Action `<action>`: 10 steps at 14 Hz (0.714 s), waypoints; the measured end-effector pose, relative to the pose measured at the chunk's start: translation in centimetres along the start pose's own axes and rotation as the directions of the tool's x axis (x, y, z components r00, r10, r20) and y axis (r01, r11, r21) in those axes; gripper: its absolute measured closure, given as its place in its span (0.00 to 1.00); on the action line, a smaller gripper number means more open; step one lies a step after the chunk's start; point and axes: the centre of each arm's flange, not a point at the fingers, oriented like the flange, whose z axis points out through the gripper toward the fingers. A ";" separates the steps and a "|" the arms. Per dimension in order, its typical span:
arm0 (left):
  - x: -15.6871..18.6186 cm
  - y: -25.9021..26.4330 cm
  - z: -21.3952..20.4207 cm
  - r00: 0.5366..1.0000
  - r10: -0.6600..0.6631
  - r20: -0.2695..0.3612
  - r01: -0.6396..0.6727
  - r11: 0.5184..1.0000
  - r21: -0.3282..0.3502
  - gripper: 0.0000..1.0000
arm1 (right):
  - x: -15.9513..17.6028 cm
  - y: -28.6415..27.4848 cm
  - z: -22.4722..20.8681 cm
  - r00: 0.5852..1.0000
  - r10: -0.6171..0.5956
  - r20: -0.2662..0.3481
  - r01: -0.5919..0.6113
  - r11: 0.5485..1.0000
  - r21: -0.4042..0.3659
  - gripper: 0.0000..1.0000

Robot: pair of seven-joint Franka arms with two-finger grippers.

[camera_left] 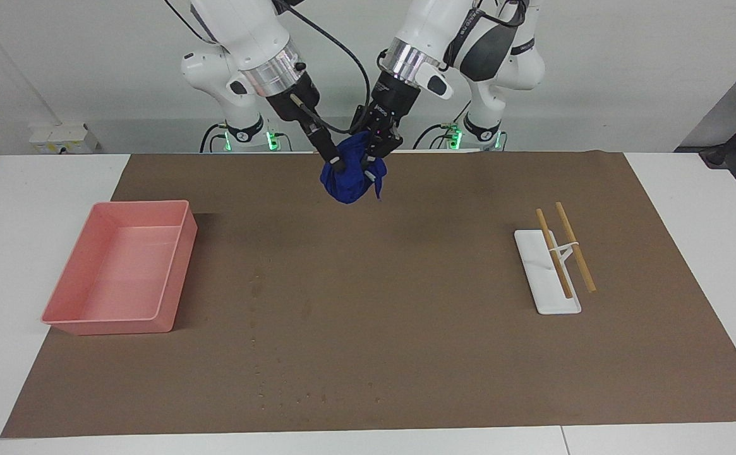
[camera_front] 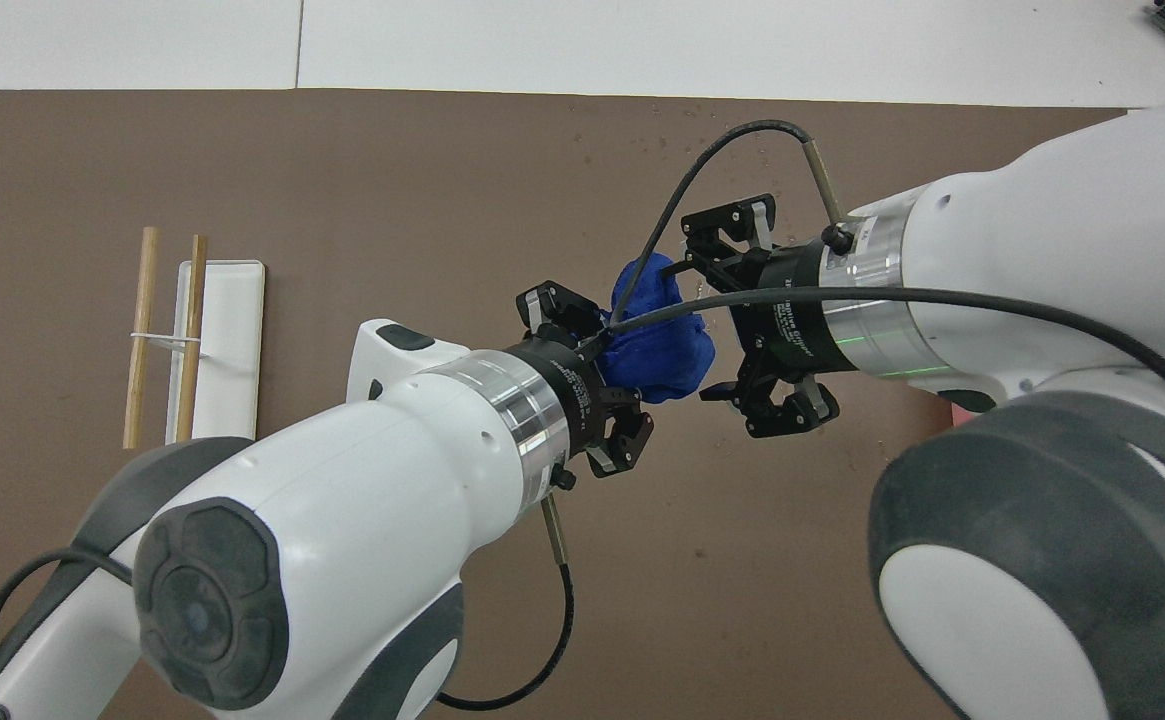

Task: Wipe water with towel using both arms
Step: 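Grasp the blue cloth with the right gripper beside the left gripper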

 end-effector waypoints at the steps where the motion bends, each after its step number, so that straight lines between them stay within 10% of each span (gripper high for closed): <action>1: 0.0 0.0 0.0 1.000 0.000 0.000 0.000 1.000 0.000 0.77 | 0.1 -0.2 -0.1 1.000 0.001 0.000 -0.001 1.000 0.015 0.04; 10: -0.7 0.0 -0.7 1.000 0.006 0.017 -0.006 1.000 -0.010 0.77 | 1.0 0.1 2.5 1.000 0.022 -0.013 -0.021 0.999 0.045 0.12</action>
